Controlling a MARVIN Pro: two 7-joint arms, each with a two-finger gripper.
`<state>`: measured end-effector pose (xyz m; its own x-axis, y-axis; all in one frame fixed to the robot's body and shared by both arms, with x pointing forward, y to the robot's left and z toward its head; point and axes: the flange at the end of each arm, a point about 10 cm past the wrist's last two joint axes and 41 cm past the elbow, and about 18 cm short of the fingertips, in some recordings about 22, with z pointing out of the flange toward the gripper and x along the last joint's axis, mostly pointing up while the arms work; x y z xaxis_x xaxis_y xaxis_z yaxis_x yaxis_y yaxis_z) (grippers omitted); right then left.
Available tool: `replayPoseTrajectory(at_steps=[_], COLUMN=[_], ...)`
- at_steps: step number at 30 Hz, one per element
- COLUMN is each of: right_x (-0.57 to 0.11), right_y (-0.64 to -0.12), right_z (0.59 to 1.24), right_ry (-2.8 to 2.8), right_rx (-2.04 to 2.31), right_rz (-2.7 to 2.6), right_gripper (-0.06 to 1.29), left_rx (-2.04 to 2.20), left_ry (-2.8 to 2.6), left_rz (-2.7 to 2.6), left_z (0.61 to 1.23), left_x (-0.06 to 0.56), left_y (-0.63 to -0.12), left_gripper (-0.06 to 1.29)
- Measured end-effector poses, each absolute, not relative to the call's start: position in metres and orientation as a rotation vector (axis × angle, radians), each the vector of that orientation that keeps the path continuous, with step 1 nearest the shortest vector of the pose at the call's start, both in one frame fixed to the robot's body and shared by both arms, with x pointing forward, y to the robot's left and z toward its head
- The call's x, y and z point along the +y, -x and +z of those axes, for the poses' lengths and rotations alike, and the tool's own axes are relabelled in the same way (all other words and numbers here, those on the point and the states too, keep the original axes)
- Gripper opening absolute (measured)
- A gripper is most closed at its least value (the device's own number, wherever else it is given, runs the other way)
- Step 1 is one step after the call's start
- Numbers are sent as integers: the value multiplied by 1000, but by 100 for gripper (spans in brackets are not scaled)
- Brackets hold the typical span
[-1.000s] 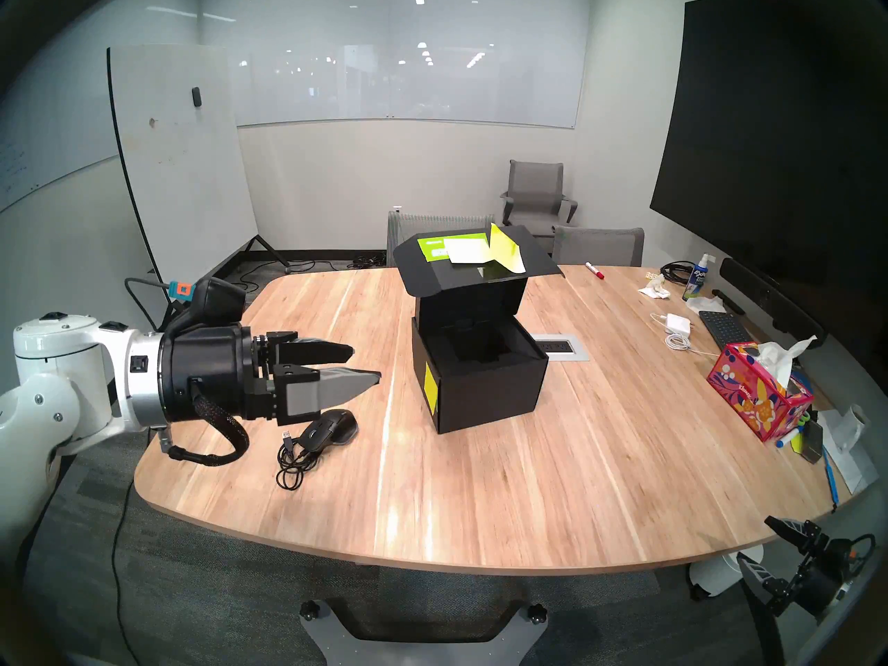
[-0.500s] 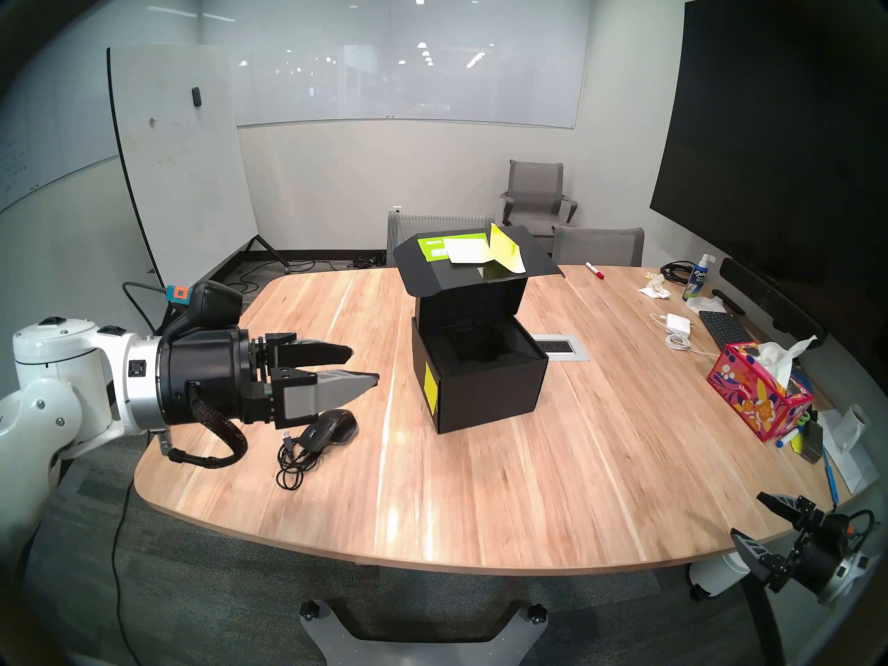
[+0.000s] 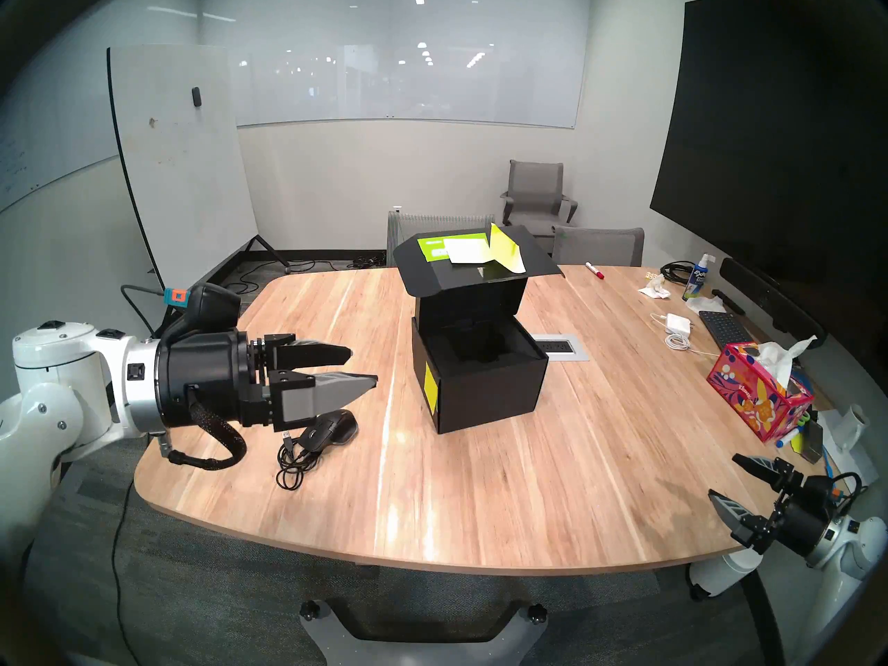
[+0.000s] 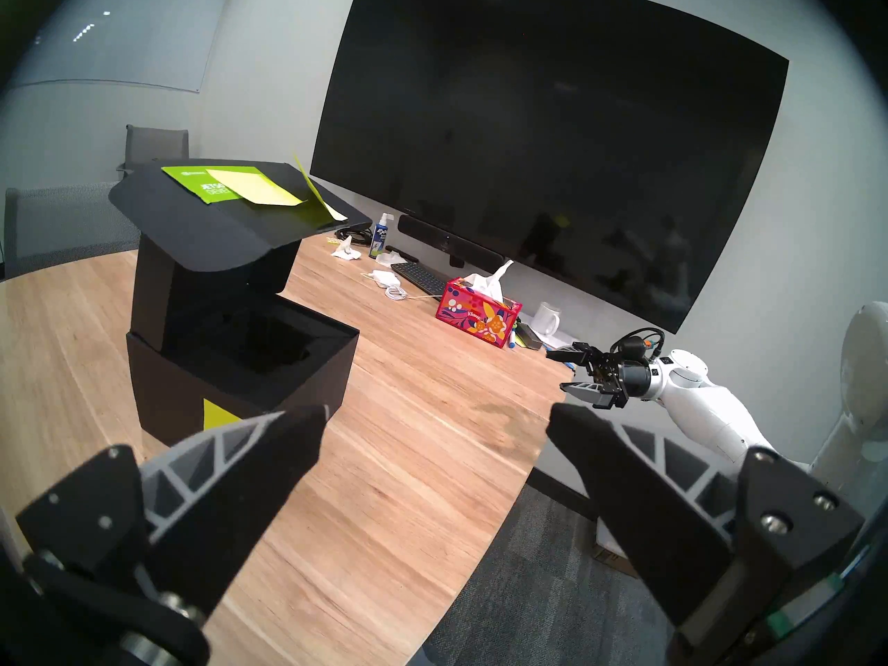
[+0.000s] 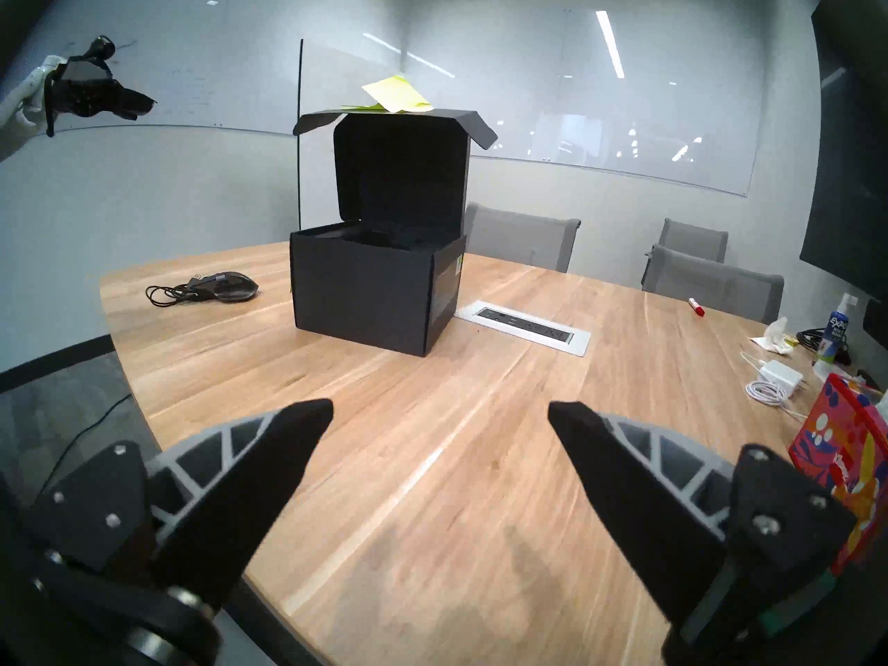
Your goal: Open the box and place the mouse inside
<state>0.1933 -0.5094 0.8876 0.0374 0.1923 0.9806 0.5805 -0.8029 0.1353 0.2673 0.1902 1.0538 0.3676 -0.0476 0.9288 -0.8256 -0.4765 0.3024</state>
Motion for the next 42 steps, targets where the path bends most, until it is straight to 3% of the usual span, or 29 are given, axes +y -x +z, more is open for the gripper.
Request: replayPoseTrajectory(at_steps=[12, 42], right_x=[-477, -438], right_y=[-239, -287], right_z=[905, 915], right_ry=[1886, 1712], right_rx=[-884, -915], right_rz=[-1818, -1805], right_gripper=[123, 123], left_rx=[-763, -763], left_ry=[-1795, -1778], left_rz=[1192, 1203], left_z=[1053, 1052], left_x=[191, 194], left_y=[-266, -265], left_gripper=[127, 127])
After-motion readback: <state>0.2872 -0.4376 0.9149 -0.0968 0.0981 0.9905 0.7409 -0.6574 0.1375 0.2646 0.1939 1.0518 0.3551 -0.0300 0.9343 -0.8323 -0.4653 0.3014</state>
